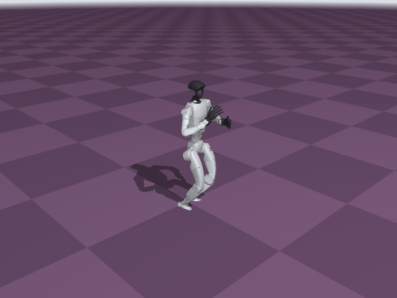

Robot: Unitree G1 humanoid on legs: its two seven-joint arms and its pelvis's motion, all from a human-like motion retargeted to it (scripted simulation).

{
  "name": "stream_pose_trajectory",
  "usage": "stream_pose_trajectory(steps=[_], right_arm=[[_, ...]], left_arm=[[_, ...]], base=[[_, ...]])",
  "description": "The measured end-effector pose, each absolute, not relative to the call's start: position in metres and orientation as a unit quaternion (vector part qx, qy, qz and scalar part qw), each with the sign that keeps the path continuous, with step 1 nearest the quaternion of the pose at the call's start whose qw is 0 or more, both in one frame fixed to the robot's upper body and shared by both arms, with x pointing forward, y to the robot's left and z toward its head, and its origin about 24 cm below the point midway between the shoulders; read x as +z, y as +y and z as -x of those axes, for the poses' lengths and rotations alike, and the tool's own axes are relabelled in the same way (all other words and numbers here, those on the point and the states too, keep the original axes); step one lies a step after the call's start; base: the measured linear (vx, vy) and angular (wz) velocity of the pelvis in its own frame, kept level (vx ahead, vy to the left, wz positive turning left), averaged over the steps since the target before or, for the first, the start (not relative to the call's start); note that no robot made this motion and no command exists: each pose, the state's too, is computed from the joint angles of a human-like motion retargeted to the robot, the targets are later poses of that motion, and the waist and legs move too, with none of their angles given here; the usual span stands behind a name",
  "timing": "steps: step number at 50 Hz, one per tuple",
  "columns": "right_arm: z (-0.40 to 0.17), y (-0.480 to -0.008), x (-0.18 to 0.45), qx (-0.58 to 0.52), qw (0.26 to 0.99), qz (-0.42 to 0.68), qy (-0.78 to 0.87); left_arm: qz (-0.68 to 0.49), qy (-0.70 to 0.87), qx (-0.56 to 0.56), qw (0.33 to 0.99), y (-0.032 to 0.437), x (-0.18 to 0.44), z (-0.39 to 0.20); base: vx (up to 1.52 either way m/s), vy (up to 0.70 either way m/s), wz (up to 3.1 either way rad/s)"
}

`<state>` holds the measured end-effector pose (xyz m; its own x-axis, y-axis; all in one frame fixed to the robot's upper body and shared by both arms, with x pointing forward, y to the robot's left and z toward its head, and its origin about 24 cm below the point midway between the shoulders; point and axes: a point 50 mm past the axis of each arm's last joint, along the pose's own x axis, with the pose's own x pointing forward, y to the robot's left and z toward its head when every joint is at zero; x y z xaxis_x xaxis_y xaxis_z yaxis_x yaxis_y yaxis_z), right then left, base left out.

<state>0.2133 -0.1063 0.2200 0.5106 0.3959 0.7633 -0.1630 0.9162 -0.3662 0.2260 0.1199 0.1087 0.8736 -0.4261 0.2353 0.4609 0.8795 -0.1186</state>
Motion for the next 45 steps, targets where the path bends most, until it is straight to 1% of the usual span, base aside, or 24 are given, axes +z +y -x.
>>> stream_pose_trajectory(steps=[8,13,20,25,32,40,45], right_arm=[[-0.210,-0.090,0.197,0.229,0.872,0.122,-0.414],[-0.211,-0.082,0.189,0.247,0.875,0.119,-0.398],[-0.212,-0.082,0.195,0.203,0.885,0.072,-0.413],[-0.214,-0.091,0.203,0.149,0.885,0.058,-0.438],[-0.215,-0.104,0.210,0.097,0.881,0.055,-0.459],[-0.212,-0.106,0.223,0.087,0.864,0.051,-0.494],[-0.211,-0.103,0.223,0.106,0.861,0.059,-0.494]], left_arm=[[0.077,-0.048,-0.285,0.954,0.105,0.088,-0.223],[0.122,-0.087,-0.285,0.947,0.086,0.107,-0.237],[0.199,-0.162,-0.242,0.936,0.075,0.145,-0.246],[0.222,-0.185,-0.202,0.936,0.083,0.150,-0.245],[0.210,-0.184,-0.141,0.950,0.099,0.138,-0.238],[0.206,-0.197,-0.127,0.950,0.108,0.140,-0.235],[0.205,-0.196,-0.135,0.949,0.106,0.139,-0.237]], base=[[-0.02,0.05,0.03],[-0.04,0.05,0.22],[-0.01,0.00,0.28],[0.05,-0.07,0.27],[0.04,-0.15,0.31],[0.00,-0.14,0.26],[0.02,-0.07,0.28]])
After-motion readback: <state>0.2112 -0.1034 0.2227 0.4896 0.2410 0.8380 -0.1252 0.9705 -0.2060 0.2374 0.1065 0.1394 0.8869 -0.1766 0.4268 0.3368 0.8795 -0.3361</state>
